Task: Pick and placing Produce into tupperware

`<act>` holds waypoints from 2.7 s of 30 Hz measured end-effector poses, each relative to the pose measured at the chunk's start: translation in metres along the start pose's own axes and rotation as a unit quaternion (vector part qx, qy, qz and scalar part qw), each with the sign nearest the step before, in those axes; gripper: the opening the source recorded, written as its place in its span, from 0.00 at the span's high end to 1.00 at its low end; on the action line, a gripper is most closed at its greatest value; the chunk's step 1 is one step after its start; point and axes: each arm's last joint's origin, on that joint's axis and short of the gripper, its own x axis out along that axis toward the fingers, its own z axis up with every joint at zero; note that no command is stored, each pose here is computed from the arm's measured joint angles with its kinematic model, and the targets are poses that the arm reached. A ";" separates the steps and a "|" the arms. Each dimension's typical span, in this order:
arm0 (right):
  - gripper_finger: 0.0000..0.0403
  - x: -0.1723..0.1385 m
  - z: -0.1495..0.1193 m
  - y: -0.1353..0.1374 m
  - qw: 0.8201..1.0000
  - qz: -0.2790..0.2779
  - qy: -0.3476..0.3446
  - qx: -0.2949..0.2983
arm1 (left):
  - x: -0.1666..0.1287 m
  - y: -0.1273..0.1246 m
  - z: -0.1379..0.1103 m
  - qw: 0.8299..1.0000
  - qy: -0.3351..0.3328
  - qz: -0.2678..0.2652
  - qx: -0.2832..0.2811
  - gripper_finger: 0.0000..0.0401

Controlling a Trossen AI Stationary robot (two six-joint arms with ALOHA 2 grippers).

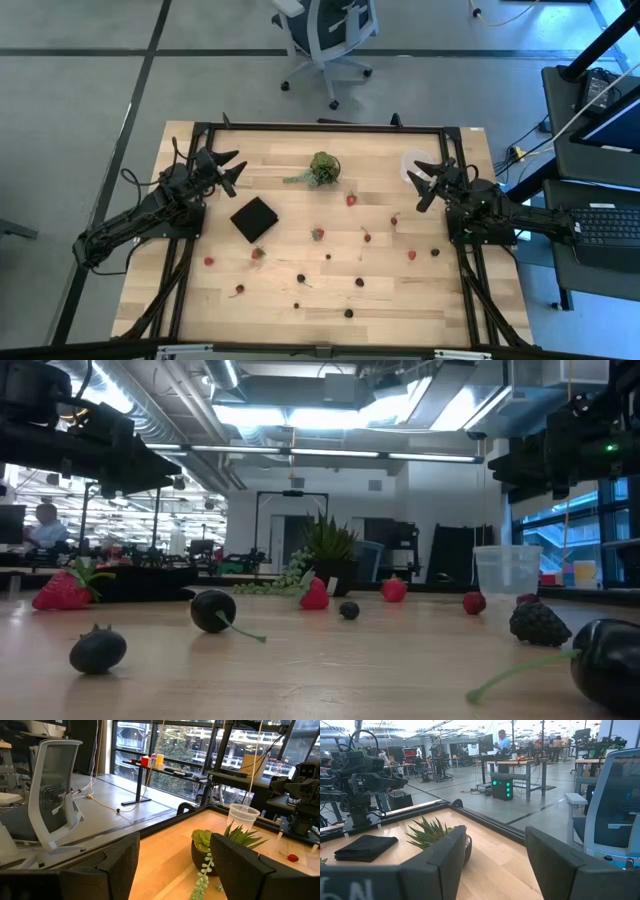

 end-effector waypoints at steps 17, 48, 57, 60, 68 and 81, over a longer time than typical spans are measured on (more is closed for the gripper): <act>0.49 0.000 0.000 0.000 1.000 0.000 0.000 0.000 | 0.000 0.000 0.000 1.000 0.000 0.000 0.000 0.41; 0.49 -0.001 0.000 0.007 0.991 0.116 0.019 0.067 | 0.000 0.000 0.000 1.000 0.000 0.000 0.000 0.41; 0.49 0.006 0.028 0.012 0.985 0.098 0.131 0.059 | 0.000 0.000 0.000 1.000 0.000 0.000 0.000 0.41; 0.49 0.014 0.037 0.017 0.970 0.072 0.219 0.074 | 0.000 0.000 0.000 1.000 0.000 0.000 0.000 0.41; 0.49 0.040 0.035 0.032 0.881 -0.028 0.449 0.147 | 0.000 0.000 0.002 1.000 -0.010 0.011 -0.001 0.41; 0.49 0.075 -0.012 0.074 0.797 0.000 0.601 0.053 | 0.000 0.001 0.004 0.999 -0.023 0.023 -0.002 0.41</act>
